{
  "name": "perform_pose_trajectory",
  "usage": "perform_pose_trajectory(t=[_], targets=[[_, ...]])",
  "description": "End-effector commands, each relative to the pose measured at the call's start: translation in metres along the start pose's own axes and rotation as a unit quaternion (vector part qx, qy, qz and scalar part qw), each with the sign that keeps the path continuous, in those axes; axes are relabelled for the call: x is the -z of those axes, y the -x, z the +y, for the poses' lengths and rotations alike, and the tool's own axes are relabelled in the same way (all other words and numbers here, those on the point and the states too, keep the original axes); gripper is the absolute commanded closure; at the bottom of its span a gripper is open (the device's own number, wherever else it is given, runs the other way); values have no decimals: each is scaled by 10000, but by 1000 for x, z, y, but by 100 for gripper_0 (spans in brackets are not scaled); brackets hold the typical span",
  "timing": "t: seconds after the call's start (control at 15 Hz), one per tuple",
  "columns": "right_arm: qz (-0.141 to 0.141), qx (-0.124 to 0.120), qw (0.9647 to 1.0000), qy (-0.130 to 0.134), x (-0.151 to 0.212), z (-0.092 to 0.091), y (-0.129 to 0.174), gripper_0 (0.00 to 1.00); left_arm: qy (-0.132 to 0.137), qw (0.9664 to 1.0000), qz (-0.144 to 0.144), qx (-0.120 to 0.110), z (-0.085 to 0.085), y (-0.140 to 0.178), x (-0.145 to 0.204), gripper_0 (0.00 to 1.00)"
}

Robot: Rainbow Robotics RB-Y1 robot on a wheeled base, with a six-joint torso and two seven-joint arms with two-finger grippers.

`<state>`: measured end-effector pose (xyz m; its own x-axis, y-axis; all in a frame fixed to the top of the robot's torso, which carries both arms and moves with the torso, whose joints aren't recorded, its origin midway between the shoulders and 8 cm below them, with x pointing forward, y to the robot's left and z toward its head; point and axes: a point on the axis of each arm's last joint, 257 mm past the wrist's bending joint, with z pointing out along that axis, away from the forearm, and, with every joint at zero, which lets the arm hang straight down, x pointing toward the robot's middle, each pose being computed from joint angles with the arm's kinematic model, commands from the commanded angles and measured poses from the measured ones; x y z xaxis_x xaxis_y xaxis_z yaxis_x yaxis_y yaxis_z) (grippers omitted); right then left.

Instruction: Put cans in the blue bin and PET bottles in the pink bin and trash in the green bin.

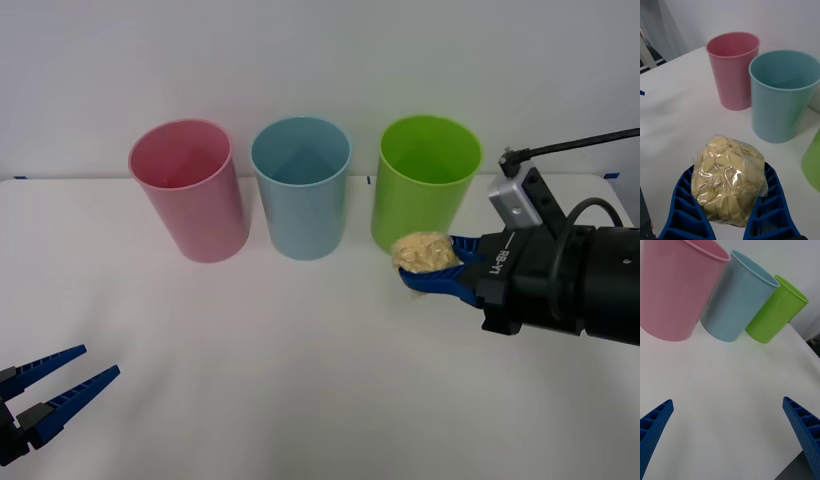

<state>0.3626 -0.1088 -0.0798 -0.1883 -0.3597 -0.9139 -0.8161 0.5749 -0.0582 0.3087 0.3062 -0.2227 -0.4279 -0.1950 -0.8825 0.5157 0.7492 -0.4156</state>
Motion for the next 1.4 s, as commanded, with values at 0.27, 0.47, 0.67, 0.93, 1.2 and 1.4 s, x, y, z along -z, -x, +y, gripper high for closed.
perform_pose_trajectory(t=[0.27,0.47,0.67,0.93,1.2,1.4], targets=[[-560,-332,9971,-397,28,-42,56,100,0,10000,0,0,0,0,0,0],[-543,-432,9960,-569,28,-81,76,100,0,10000,0,0,0,0,0,0],[-507,-505,9947,-736,23,-121,98,100,0,10000,0,0,0,0,0,0],[-323,-607,9924,-1017,2,-167,121,100,0,10000,0,0,0,0,0,0],[192,-778,9903,-1136,-32,-204,124,100,0,10000,0,0,0,0,0,0],[561,-869,9871,-1220,-49,-221,117,100,0,10000,0,0,0,0,0,0]])
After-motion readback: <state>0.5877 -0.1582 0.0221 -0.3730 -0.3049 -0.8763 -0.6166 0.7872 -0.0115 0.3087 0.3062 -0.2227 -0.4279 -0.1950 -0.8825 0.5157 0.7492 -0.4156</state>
